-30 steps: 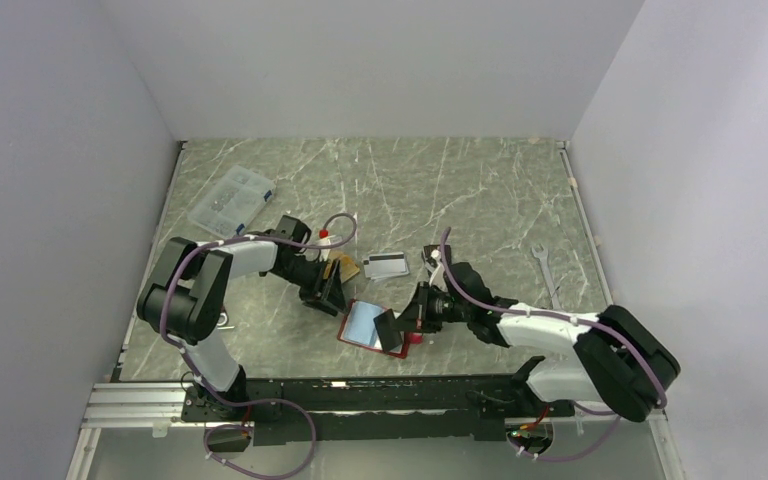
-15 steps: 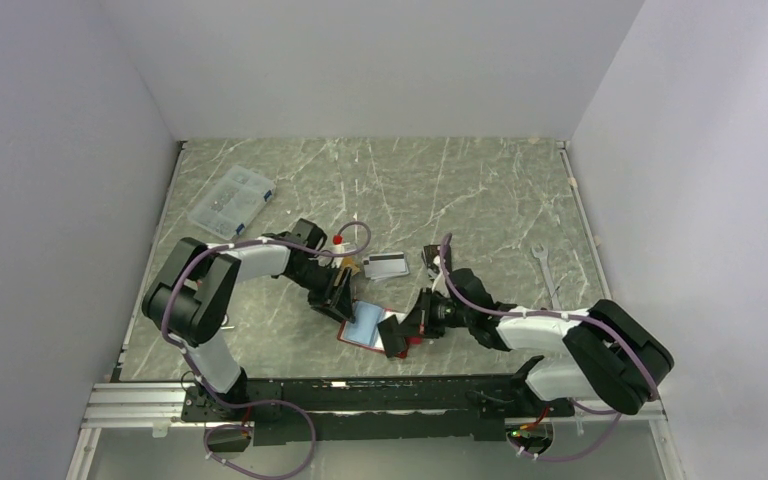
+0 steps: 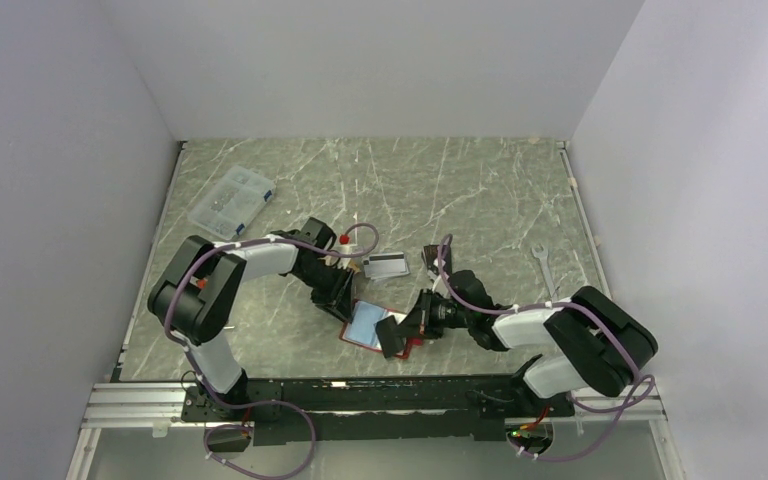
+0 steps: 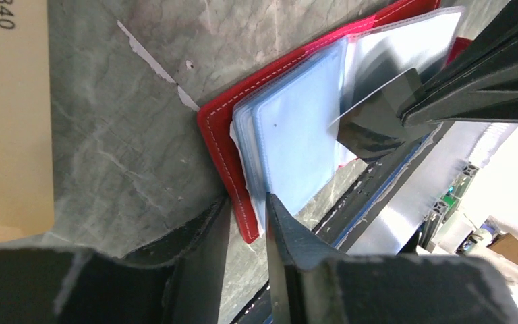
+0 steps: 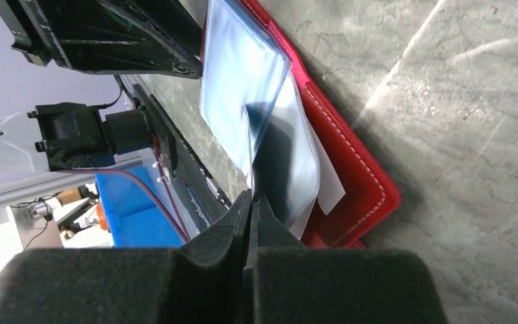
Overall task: Put the credit cards into the card holder
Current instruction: Insert the credit card into the card holder.
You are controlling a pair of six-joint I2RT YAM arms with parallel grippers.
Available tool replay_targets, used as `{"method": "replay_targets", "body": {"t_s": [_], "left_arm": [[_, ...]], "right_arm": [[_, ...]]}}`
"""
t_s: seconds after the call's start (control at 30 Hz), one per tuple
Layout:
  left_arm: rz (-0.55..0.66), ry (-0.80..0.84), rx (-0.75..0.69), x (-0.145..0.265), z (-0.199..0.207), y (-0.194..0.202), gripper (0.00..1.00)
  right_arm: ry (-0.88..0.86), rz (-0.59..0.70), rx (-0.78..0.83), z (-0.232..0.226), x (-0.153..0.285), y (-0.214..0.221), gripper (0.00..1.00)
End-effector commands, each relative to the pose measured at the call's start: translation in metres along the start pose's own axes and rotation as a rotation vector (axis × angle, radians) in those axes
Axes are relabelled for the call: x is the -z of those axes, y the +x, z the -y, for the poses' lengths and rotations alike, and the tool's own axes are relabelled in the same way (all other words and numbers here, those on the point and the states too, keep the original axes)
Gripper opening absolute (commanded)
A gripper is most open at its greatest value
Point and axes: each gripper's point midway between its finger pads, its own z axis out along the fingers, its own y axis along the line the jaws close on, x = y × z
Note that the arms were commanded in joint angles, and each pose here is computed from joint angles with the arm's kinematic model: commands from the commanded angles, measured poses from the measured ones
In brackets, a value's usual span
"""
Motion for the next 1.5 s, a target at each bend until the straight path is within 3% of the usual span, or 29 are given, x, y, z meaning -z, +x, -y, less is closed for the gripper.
{"method": "replay_targets", "body": {"t_s": [0.0,0.1,0.47,0.6,1.47], "left_arm": [[-0.021,-0.058,-0.053,-0.01,-0.01,0.001,0.29],[-0.02,-0.047,-0.054,-0.009,-0.008,0.002,0.22],[-0.029,0.014,-0.028,-0.011,0.005,0.007,0.16],[-0.037,0.053,-0.005,-0.015,0.01,0.009,0.09],[-0.031,0.097,0.022,-0.018,0.021,0.009,0.02]], "right_arm": [[-0.059,0.047,0.02,-0.009,-0.003,-0.012,0.0],[-0.043,0.072,0.001,-0.003,-0.004,-0.016,0.0],[0.051,0.178,-0.027,0.016,-0.003,-0.03,0.0],[0.076,0.2,-0.023,0.02,-0.002,-0.033,0.0],[0.21,0.278,-0.033,0.046,-0.005,-0.024,0.0]]}}
